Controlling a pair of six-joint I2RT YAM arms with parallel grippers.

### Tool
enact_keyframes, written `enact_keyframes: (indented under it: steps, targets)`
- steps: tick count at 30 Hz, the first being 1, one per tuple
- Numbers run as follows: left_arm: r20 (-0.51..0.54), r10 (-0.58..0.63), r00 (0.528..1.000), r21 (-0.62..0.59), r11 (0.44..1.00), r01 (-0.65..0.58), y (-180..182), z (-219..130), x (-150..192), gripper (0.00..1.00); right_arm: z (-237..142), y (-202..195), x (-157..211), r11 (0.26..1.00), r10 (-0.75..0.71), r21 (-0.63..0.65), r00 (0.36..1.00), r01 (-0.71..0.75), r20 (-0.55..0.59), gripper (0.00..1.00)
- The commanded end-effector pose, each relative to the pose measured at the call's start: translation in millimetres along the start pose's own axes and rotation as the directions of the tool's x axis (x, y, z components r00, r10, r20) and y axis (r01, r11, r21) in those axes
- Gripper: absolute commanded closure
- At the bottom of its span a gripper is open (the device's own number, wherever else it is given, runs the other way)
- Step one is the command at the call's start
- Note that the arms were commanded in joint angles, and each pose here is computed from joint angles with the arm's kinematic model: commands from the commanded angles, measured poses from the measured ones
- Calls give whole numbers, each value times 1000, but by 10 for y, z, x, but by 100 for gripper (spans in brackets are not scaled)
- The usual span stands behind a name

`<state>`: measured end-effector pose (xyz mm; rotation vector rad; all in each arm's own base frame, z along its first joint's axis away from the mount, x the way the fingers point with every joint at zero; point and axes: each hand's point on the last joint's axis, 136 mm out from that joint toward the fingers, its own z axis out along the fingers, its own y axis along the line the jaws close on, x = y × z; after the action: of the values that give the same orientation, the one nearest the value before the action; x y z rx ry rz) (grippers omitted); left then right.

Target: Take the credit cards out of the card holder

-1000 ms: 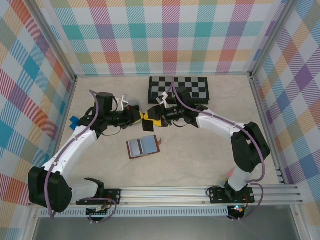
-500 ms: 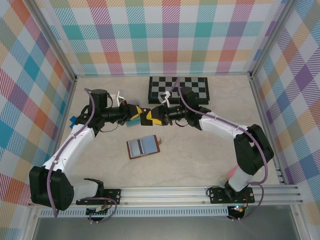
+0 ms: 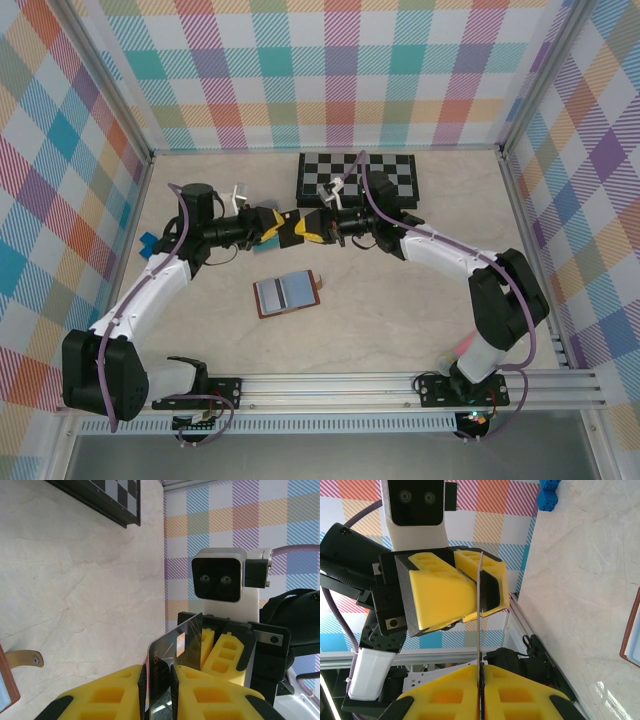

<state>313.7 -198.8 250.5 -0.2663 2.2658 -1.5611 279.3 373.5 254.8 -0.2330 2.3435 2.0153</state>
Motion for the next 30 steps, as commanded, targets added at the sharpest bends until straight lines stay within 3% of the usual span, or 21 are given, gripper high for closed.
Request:
enact_keyframes:
  steps: [1,6,8,12,14,17,20,24,30]
  targets:
    - [-16,48,999,71,996,-46,-197,-25,70,80,7,202,-47,998,-52,-46,999,52,4,90]
    - [-12,63,998,84,995,-62,-230,-53,95,89,21,135,-81,999,-32,-24,999,33,11,87]
    - [-7,74,997,69,995,-74,-216,-65,97,94,17,79,-77,1000,-23,3,1000,23,12,81]
    - [-1,118,993,-44,992,-117,-89,-118,100,100,-72,-88,-60,993,-32,111,998,26,49,52]
    - [4,150,989,-172,974,-147,51,-199,88,100,-169,-214,-54,980,-42,200,996,26,77,35]
    - [36,228,973,-352,914,-201,230,-353,-29,100,-336,-437,-37,939,-67,343,992,25,111,15]
    - [50,325,944,-433,859,-273,275,-426,-172,100,-513,-627,-8,888,-96,459,986,25,133,2]
    - [41,448,893,-537,763,-358,364,-476,-403,100,-702,-742,15,846,-125,533,979,22,158,0]
    - [-22,652,758,-619,586,-522,279,-464,-822,100,-846,-818,51,802,-139,597,975,9,172,0]
